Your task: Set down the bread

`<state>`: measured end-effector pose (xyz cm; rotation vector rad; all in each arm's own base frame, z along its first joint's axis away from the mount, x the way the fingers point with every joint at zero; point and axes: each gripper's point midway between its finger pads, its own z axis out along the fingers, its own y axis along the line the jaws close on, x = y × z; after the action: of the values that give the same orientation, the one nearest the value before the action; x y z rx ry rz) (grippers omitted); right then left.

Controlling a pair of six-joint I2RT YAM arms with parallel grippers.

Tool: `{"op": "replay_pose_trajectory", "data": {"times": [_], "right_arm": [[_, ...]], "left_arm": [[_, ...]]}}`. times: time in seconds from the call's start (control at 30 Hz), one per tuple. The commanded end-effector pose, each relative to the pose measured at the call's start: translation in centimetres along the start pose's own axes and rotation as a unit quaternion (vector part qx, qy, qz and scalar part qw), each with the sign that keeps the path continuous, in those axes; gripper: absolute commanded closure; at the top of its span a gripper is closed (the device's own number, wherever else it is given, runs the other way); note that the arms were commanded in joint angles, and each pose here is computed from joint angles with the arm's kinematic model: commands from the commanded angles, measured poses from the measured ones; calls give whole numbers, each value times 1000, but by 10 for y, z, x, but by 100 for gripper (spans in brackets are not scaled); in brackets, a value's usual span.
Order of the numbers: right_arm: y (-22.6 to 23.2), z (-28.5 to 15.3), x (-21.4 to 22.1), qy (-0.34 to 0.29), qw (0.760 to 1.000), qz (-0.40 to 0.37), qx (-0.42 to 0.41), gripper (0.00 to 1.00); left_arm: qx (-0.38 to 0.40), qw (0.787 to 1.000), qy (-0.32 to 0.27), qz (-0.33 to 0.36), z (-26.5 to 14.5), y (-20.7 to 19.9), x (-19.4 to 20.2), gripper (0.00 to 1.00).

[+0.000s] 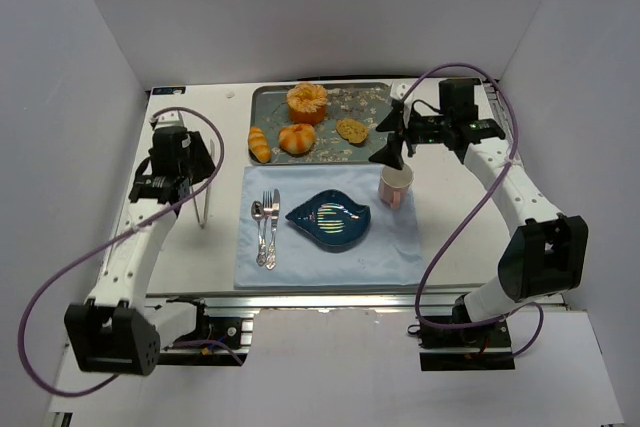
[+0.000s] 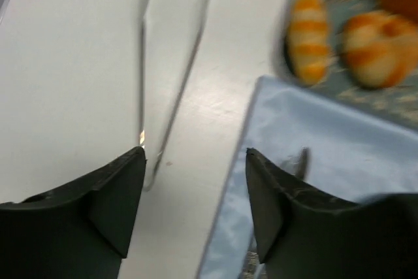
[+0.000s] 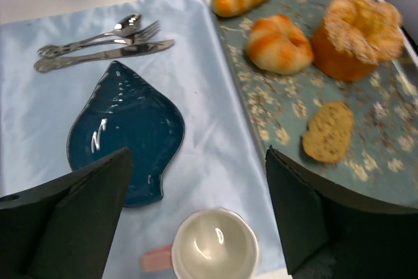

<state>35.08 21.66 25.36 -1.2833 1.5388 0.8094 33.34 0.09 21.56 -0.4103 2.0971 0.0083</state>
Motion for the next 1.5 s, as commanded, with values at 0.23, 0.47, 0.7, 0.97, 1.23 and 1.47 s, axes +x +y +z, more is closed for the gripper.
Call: {"op": "replay_pose_trajectory", "data": {"times": [0.23,0.47,0.7,0.97,1.23,1.47], "right_arm": [[18,9,10,-11,999,-24,-28,11],[18,6,11,-10,1000,-22,-12,11],[18,3,14,-3,1000,-21,-1,11],[15,2,13,-1,1000,-17,5,11],[8,-3,10,-3,1000,-21,18,11],[4,-7,9,-9,999,-18,28,11]], "left_arm": [[-61,983,158,77,82,62,88,11],[-47,975,197,97,129,79,115,12],[5,977,196,83,157,62,123,20],[3,968,232,101,158,69,147,38],[34,970,229,75,146,54,143,88],[138,974,175,-32,118,-9,62,94]]}}
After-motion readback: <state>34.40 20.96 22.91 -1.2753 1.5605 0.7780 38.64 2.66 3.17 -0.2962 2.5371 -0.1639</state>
